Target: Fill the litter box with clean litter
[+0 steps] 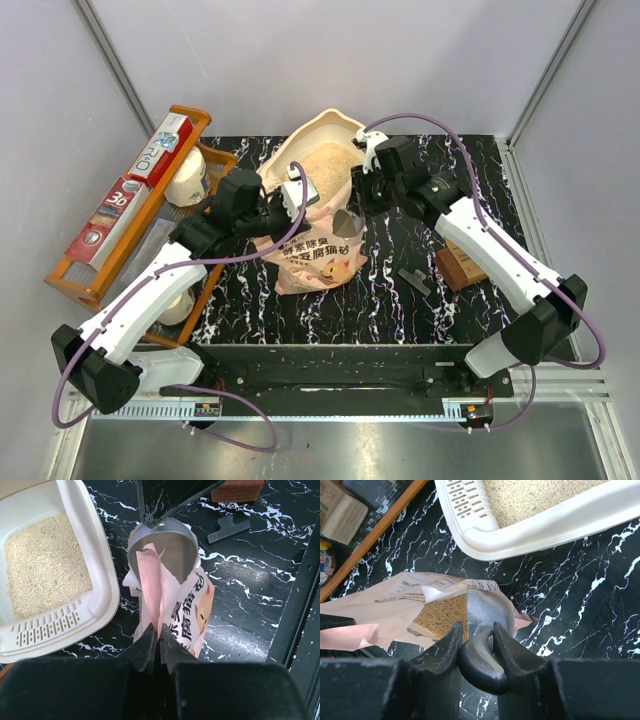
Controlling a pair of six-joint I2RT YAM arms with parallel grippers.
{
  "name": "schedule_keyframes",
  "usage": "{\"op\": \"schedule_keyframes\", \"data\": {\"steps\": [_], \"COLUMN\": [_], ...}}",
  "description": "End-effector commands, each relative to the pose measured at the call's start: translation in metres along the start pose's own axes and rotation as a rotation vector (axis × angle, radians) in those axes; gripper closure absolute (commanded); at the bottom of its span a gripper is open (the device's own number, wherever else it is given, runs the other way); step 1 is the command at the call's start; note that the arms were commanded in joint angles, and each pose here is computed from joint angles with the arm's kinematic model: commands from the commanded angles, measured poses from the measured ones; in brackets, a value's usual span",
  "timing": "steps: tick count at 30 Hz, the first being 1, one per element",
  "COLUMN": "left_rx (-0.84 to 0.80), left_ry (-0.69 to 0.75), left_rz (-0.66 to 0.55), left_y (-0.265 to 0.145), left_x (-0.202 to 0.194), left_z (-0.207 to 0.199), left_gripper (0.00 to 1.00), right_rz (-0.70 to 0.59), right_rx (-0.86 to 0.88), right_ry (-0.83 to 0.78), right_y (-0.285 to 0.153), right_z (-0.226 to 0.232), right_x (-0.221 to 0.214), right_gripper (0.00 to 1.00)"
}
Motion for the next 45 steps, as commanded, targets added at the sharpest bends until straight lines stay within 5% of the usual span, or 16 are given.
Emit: {"op": "schedule_keyframes", "data": {"steps": [1,17,27,35,45], "left_rx": [0.013,-0.082,-0.061,-0.059,-0.052], "left_ry": [0.051,0.036,0.079,0.145,0.189], "left_rz": [-0.211,-0.235,-0.196,-0.117,-0.079], "left_y": [-0.013,0.014,0.017,0.017,0.017], "left_x": [0.065,0.079,0.070,0.044,0.041], "left_z": [0.004,-0.011,-0.010,-0.011,-0.007], "left_gripper": [1.00,1.00,1.00,1.00,1.00], "right_rz": [-0.049,0.112,0.004,-0.105,-0.041], "right_rx": [-0.174,-0.077,0.347,0.517,0.670], "right_ry": [-0.023,0.133,0.323,0.456,0.657], "right_y": [0.007,0.052,0.049,0.015,-0.017], "right_z": [-0.026,-0.017,0.043,-0.001,-0.052], "right_x": [-0.005,-0.083,-0.047,0.002,0.018], "right_gripper": [1.00,1.00,1.00,1.00,1.00]}}
Point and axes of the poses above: each gripper's point midway between its finger pads, its own y axis out along the fingers, its own z axis along the line the jaws close on, x = y × z, the point moved 3 cm from there along -y, back along the fingers, and after that the axes turned 1 degree about y, right-handed, at the moved point
